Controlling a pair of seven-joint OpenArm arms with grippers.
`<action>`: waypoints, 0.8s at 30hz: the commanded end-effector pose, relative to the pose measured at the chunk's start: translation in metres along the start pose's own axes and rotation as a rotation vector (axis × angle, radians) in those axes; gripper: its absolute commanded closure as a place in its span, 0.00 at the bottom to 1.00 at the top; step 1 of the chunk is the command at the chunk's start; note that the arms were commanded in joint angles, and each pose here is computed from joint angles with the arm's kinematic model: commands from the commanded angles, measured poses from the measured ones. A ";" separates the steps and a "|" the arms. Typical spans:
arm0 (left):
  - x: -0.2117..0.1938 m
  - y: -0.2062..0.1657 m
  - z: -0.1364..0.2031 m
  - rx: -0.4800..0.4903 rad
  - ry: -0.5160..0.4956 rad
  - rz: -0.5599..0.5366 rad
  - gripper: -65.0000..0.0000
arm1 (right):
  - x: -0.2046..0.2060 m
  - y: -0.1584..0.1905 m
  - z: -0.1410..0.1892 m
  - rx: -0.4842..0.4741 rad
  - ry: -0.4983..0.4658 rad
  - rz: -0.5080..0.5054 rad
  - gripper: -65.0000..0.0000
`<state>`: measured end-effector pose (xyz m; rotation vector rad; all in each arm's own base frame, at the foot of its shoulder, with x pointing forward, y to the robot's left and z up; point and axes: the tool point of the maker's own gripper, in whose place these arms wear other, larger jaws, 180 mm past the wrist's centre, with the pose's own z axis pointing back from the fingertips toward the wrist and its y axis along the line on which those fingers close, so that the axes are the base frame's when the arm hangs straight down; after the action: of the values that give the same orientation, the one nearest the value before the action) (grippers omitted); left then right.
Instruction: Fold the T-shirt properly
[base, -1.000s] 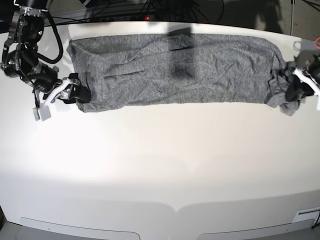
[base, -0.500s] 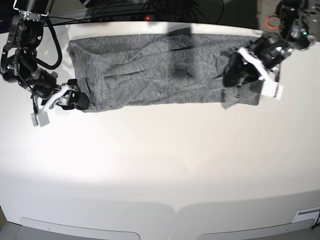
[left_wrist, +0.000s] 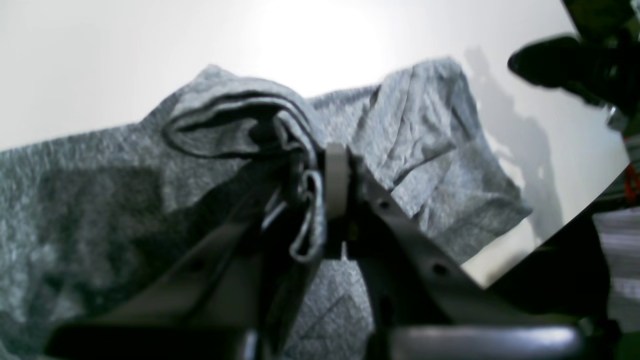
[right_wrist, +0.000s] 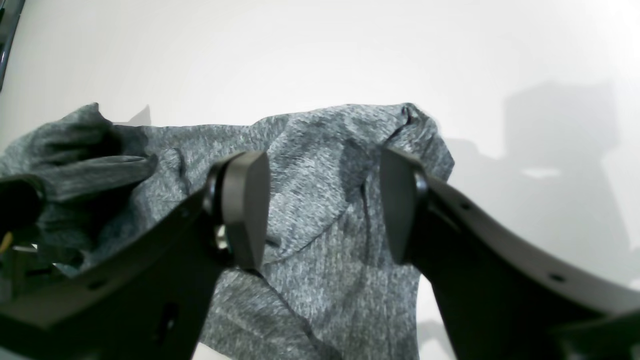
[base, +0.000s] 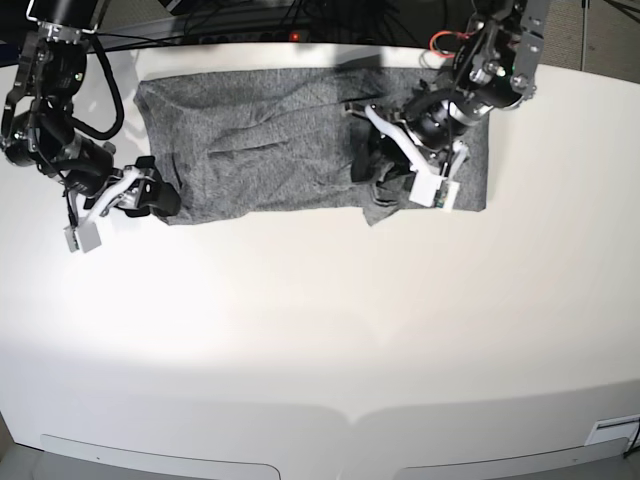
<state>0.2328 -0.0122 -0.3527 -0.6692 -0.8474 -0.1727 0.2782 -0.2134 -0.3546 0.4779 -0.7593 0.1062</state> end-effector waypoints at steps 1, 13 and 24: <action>0.013 -0.010 0.000 -0.031 -0.049 -0.011 1.00 | 0.017 0.000 0.005 0.002 -0.045 0.031 0.46; 0.044 -0.037 0.002 -0.101 -0.106 -0.122 0.51 | 0.017 0.000 0.005 0.002 -0.045 0.031 0.46; -0.011 0.002 0.034 -0.004 0.072 -0.270 0.52 | 0.017 0.000 0.005 0.002 -0.045 0.031 0.46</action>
<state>0.2002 0.0100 -0.3545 -0.5333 -0.8329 -0.4382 0.2780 -0.2135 -0.3548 0.4776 -0.7584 0.1063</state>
